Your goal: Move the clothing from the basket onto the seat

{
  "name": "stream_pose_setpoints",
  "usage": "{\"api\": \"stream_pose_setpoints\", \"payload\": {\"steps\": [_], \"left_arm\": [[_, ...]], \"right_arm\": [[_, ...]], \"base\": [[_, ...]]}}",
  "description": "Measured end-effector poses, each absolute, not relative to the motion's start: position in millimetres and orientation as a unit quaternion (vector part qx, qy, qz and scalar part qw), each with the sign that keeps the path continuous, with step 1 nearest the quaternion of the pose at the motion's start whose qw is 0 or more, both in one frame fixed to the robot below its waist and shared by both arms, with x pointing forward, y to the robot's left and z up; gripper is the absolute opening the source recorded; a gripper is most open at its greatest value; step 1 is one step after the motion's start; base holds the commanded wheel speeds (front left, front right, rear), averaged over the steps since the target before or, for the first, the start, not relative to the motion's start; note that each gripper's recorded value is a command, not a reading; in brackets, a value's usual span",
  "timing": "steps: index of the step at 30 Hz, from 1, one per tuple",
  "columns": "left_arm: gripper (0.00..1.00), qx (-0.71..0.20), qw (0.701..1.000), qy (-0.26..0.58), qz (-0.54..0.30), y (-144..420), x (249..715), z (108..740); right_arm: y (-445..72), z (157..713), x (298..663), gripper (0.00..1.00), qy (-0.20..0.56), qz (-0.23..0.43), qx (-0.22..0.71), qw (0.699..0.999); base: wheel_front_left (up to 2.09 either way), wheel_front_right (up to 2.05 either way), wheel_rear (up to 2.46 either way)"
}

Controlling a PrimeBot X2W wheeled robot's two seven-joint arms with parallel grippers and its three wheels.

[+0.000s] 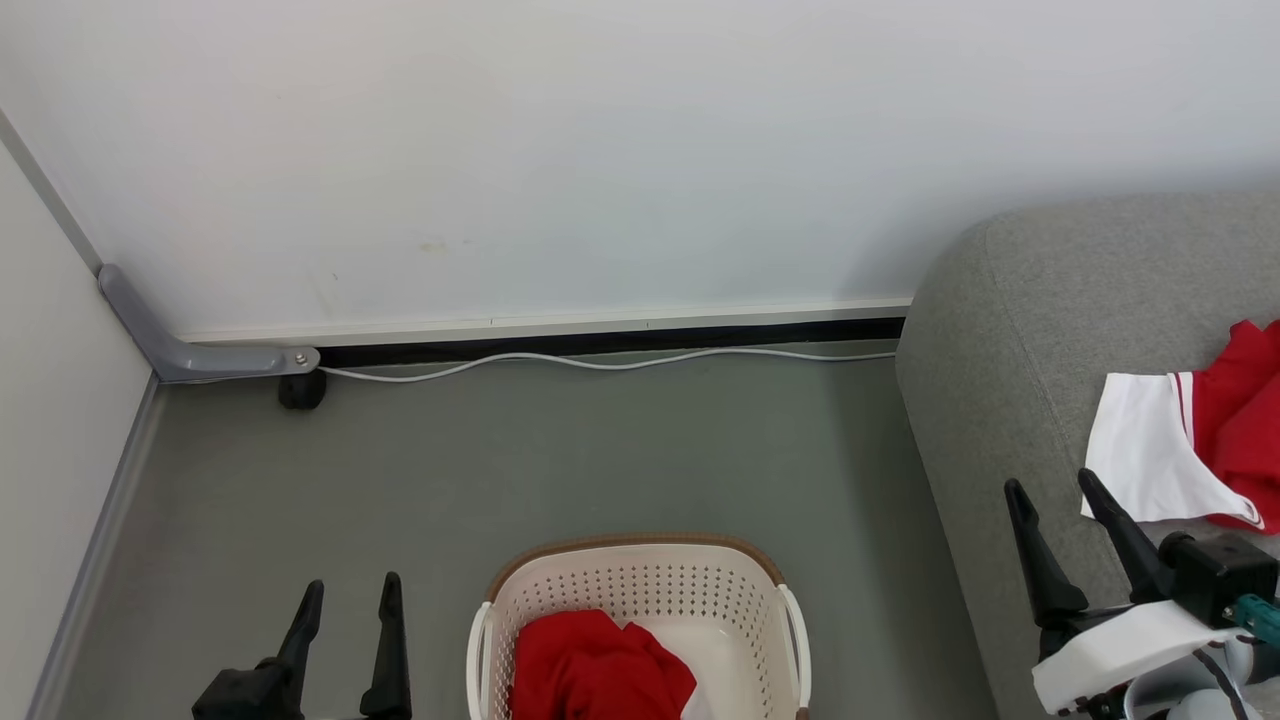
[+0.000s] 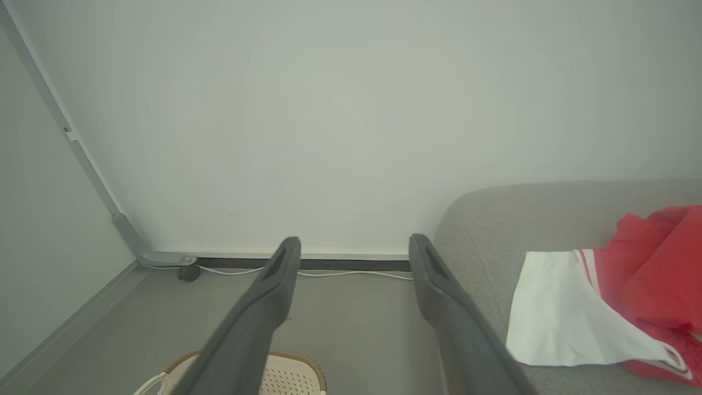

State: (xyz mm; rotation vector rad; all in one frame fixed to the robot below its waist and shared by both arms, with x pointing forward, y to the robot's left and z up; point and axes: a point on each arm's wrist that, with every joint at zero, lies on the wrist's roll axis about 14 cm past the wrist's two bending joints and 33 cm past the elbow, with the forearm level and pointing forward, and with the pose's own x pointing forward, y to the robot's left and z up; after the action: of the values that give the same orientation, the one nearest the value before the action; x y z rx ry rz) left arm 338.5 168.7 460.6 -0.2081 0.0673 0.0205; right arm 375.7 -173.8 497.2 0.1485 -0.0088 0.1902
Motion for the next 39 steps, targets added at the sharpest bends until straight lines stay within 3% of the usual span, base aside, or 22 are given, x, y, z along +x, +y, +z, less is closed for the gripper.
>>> {"api": "stream_pose_setpoints", "payload": {"steps": [22, 39], "left_arm": [[1.00, -0.108, 0.992, 0.069, -0.005, 149.6, 341.4, 441.7], [1.00, -0.125, 0.977, 0.173, -0.029, 99.5, 375.8, 379.7]], "right_arm": [[-181.6, 489.6, 380.4, 1.00, 0.005, 0.083, 0.074, 0.994], [-193.9, 478.1, 442.4, 1.00, 0.012, 0.094, 0.075, 0.993]], "base": [[0.00, 0.00, 0.00], [0.00, 0.00, 0.00]]}}
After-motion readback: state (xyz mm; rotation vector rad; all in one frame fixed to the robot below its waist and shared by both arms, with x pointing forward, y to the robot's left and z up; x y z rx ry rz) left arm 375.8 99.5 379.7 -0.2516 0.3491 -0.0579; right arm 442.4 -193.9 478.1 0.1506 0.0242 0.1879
